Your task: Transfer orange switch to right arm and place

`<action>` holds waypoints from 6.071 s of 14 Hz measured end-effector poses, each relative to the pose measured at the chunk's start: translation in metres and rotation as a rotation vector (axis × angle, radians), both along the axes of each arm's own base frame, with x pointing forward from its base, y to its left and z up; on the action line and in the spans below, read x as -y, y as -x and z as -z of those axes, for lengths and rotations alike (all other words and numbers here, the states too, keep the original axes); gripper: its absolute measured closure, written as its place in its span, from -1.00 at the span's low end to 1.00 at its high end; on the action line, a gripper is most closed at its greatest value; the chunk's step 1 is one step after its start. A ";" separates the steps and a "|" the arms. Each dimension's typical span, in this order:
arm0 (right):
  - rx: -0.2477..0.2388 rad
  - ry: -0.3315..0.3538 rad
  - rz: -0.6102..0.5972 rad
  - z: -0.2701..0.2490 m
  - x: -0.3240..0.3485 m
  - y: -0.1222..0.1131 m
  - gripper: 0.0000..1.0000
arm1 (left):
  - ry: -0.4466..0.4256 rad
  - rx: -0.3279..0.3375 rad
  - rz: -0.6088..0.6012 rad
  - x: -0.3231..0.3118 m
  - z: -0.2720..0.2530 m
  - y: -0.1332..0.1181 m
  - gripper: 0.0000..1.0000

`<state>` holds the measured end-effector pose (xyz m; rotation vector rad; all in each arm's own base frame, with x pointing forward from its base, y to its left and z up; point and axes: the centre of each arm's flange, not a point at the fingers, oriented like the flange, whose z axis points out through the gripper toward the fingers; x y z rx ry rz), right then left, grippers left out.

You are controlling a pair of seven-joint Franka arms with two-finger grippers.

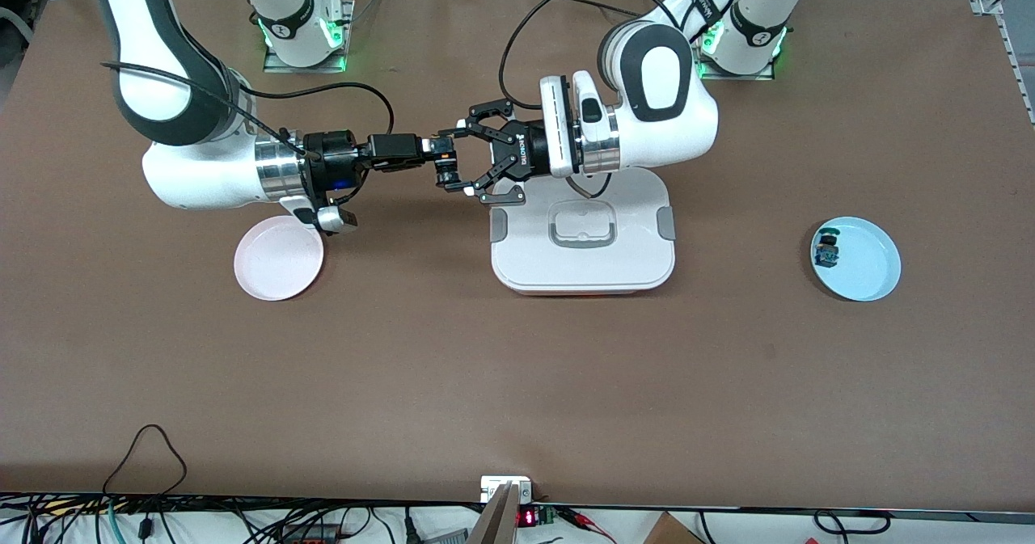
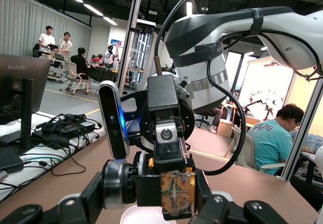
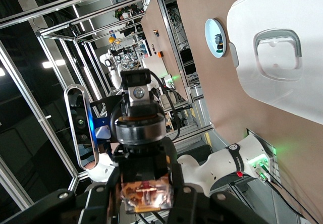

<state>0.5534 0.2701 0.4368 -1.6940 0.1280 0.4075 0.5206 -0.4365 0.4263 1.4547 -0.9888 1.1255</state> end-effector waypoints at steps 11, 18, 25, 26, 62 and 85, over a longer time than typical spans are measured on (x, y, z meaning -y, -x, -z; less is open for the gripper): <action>0.069 0.175 -0.020 0.013 0.060 -0.014 0.19 | 0.055 -0.219 0.022 -0.027 -0.054 -0.013 -1.00; 0.244 0.584 -0.291 0.051 0.186 -0.008 0.19 | -0.042 -0.498 0.079 -0.038 -0.067 -0.019 -1.00; 0.728 0.942 -0.854 0.078 0.247 -0.017 0.19 | -0.412 -0.706 0.130 -0.042 -0.059 -0.011 -1.00; 0.801 0.934 -0.907 0.086 0.249 -0.017 0.19 | -0.492 -0.722 0.133 -0.051 -0.054 -0.013 -1.00; 0.953 1.142 -0.820 -0.040 0.254 -0.036 -1.00 | -1.211 -1.140 -0.931 -0.398 -0.148 -0.034 -1.00; 0.352 1.429 -0.097 -0.154 0.305 0.013 -1.00 | -1.210 -1.143 -0.934 -0.398 -0.148 -0.034 -1.00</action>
